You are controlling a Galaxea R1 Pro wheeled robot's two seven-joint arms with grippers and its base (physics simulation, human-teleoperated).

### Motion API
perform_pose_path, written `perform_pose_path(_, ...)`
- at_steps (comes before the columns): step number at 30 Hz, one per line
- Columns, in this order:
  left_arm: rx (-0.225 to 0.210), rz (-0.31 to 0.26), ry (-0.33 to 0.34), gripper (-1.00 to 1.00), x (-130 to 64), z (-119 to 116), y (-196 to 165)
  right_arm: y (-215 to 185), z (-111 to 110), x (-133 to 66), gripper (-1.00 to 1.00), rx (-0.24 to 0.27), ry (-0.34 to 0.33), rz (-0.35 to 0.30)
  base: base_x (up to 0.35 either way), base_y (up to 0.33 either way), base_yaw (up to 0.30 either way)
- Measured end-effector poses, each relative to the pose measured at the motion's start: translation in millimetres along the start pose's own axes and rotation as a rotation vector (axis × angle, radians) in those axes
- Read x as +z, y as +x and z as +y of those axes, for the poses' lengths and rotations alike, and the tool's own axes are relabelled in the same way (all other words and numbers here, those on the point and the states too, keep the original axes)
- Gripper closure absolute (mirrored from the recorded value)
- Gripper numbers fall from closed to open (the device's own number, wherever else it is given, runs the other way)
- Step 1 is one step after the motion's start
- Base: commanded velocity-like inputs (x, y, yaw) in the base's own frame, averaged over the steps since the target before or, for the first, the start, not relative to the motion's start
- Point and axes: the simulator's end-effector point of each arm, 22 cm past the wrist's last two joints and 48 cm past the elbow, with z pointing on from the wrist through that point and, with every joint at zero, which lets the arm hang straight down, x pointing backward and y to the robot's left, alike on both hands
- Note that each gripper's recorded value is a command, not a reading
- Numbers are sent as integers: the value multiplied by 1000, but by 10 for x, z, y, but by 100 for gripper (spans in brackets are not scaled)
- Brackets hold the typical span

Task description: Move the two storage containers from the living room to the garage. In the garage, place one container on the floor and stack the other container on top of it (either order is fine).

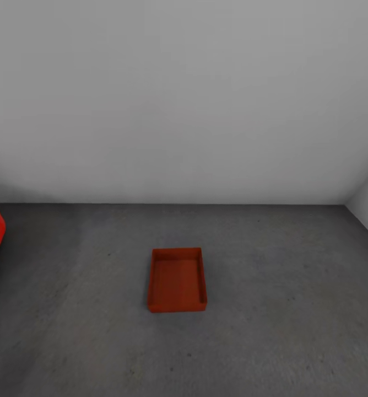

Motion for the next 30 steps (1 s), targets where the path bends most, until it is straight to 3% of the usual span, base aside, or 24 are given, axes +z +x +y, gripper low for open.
perform_pose_path(30, -18, -47, 7, -100, -40, -21, -192, -147, 18, -4, -100, 2, -12, -29, 0, 0, 0)
